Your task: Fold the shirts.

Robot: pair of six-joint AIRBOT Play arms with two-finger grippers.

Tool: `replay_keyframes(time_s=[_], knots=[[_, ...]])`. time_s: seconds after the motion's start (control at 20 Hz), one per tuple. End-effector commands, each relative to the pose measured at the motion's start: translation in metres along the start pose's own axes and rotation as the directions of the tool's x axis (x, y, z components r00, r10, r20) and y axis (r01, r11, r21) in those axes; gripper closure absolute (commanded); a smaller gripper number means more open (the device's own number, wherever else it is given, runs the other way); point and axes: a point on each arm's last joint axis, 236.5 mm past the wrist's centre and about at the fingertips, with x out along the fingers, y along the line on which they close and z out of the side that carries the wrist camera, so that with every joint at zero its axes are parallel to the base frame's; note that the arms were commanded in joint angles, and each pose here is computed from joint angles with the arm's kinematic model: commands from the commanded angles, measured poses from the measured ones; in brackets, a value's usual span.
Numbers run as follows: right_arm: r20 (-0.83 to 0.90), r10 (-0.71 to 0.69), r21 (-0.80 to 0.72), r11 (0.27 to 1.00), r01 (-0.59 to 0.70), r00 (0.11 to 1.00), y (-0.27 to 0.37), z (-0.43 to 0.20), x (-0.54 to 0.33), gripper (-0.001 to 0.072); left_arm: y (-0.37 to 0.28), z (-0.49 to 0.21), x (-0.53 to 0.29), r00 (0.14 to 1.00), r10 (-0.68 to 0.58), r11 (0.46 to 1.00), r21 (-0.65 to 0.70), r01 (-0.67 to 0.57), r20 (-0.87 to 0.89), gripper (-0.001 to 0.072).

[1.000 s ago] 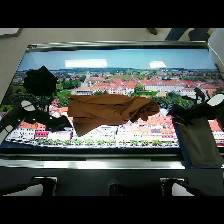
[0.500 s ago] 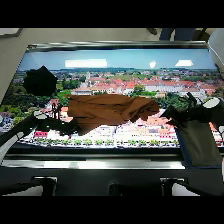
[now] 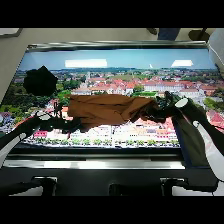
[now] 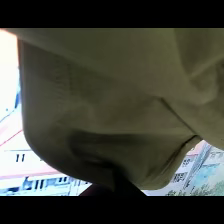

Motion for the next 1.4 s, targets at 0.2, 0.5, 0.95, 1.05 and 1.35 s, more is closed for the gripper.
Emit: replay_keyframes(time_s=[0.2,0.5,0.95,1.05,1.35], knots=[[0.097,0.073,-0.216,0.975,-0.051,0.993,0.054,0.030,-0.061,0.0678,-0.064,0.067,-0.101,0.948,-0.024,0.949,0.306,-0.079,0.319,0.0679],[0.831,0.379,-0.486,0.851,0.199,0.407,0.206,0.059,-0.455,0.0677,-0.231,0.054,-0.491,0.262,-0.402,0.827,0.470,-0.307,0.878,0.0679],[0.792,0.583,-0.536,0.806,0.253,-0.179,0.259,-0.117,-0.653,0.0679,-0.275,-0.113,-0.636,-0.118,-0.602,0.779,0.549,-0.303,0.790,0.0678],[0.795,0.577,-0.530,0.811,0.247,-0.186,0.258,-0.108,-0.654,0.0679,-0.272,-0.102,-0.633,-0.105,-0.582,0.788,0.528,-0.317,0.806,0.0679],[0.879,0.469,-0.477,0.859,0.187,0.090,0.236,0.012,-0.563,0.0679,-0.203,0.019,-0.503,0.360,-0.254,0.848,0.386,-0.363,0.898,0.0678]])
